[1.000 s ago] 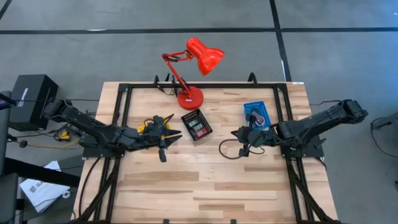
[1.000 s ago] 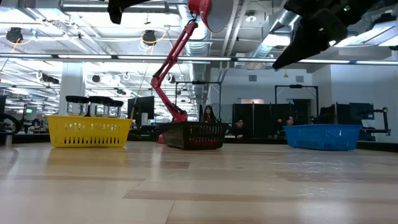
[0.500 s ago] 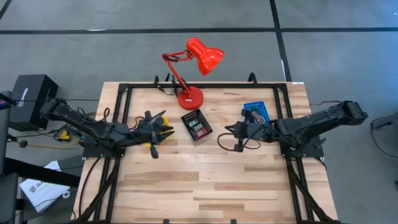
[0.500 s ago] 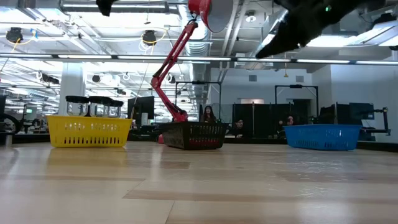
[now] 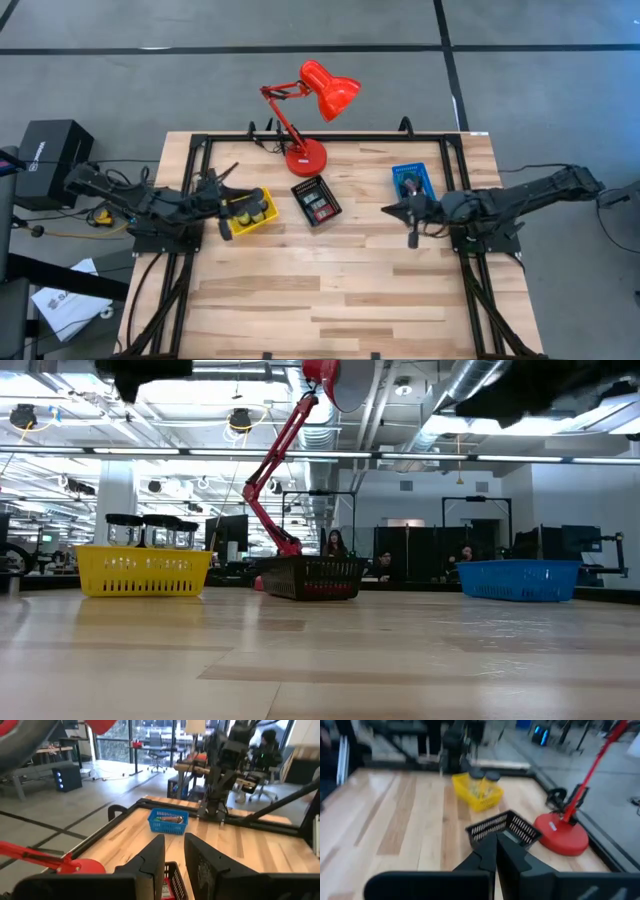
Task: Pick & Place Office items
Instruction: Return to Home Position
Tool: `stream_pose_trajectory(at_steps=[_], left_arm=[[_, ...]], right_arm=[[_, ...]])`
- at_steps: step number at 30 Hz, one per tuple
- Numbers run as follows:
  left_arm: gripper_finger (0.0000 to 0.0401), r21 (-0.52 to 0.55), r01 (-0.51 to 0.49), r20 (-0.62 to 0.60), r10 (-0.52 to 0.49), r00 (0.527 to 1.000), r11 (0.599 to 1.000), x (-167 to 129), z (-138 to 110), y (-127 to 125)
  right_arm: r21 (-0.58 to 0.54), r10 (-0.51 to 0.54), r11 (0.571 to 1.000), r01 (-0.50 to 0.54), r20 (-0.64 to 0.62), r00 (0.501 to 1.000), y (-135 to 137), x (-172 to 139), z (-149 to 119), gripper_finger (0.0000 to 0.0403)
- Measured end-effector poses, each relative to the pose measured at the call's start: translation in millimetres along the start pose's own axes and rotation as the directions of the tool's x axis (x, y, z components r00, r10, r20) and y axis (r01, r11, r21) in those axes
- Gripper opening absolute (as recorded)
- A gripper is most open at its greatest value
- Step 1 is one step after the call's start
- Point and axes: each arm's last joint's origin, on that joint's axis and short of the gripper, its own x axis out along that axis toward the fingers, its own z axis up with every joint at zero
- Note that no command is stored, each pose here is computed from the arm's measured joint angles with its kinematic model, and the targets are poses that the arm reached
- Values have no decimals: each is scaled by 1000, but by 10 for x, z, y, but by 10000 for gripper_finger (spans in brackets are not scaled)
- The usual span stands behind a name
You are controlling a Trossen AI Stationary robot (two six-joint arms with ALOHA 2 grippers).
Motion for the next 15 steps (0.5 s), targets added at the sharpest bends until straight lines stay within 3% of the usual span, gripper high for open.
stream_pose_trajectory(at_steps=[4, 8, 15], left_arm=[[66, -69, 11, 95, -4, 995, 998, -147, -209, 164], [66, -119, 22, 197, 2, 980, 993, -297, -333, 321], [66, -117, 24, 258, 7, 966, 993, -404, -415, 430]], right_arm=[[69, -18, 998, 9, 125, 992, -100, -165, -181, 0], [87, 36, 995, -53, 186, 982, -145, -274, -321, 0], [99, 4, 995, -30, 262, 965, -228, -433, -534, 0]])
